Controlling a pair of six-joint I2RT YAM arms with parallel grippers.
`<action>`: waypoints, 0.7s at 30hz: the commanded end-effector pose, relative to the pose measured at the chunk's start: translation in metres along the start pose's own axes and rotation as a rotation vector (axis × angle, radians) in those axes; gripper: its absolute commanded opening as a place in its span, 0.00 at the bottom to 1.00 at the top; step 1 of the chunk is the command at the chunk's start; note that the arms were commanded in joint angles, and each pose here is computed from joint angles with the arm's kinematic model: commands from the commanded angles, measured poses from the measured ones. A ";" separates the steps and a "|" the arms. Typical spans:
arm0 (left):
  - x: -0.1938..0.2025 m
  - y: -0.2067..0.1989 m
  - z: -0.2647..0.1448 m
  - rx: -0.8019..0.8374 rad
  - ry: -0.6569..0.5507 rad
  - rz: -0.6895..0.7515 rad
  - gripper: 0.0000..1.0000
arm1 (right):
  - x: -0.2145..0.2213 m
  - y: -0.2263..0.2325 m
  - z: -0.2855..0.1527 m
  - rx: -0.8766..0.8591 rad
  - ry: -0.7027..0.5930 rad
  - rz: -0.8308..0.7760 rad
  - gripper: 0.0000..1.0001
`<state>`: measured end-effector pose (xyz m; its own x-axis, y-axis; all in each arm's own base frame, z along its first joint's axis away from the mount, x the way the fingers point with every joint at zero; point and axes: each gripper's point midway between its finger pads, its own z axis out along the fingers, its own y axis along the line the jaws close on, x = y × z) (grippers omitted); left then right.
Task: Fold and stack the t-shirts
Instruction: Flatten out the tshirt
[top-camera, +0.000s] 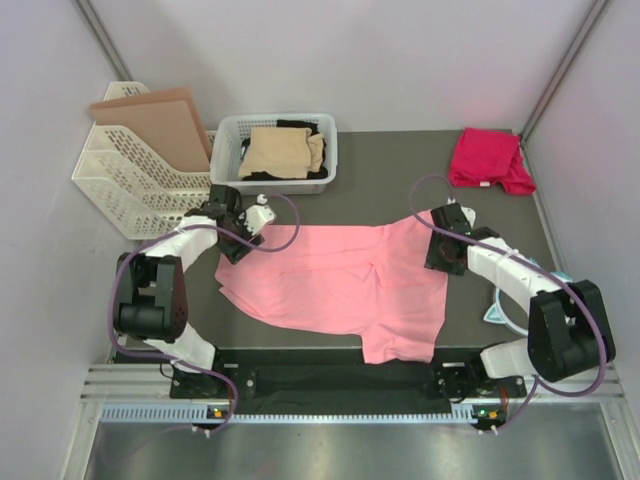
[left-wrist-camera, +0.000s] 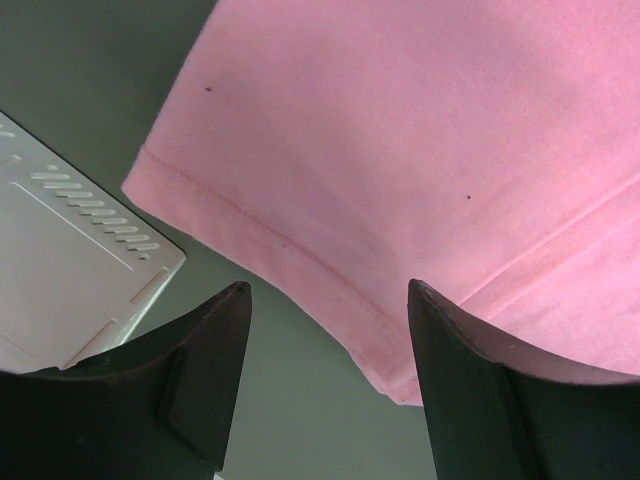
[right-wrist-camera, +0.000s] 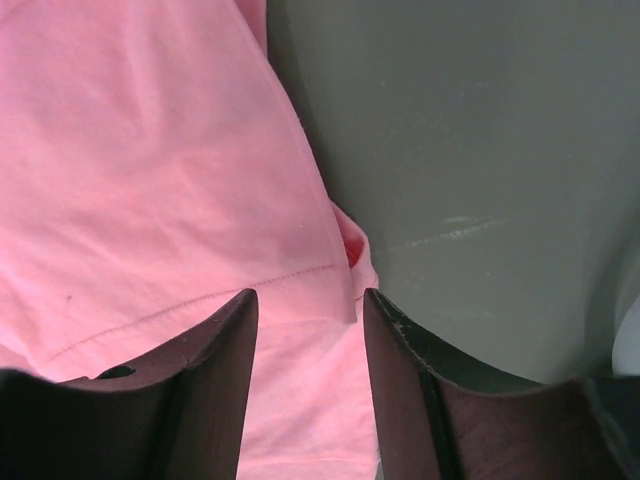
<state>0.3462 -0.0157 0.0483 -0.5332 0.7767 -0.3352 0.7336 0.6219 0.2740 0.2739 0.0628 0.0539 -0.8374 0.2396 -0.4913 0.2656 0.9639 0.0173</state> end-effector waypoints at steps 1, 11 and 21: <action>-0.005 0.006 -0.010 -0.037 -0.049 -0.017 0.69 | 0.003 0.008 0.007 -0.023 -0.001 0.011 0.46; -0.003 0.005 -0.020 -0.045 -0.059 -0.018 0.68 | 0.003 0.011 0.016 -0.022 0.005 0.002 0.38; 0.006 0.000 -0.022 -0.044 -0.049 -0.021 0.68 | 0.002 0.011 0.016 -0.023 0.003 0.000 0.10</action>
<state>0.3317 -0.0080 0.0545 -0.5417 0.7661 -0.3459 0.7172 0.6359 0.2852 0.2722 0.0670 0.0321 -0.8587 0.2416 -0.4519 0.2620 0.9649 0.0180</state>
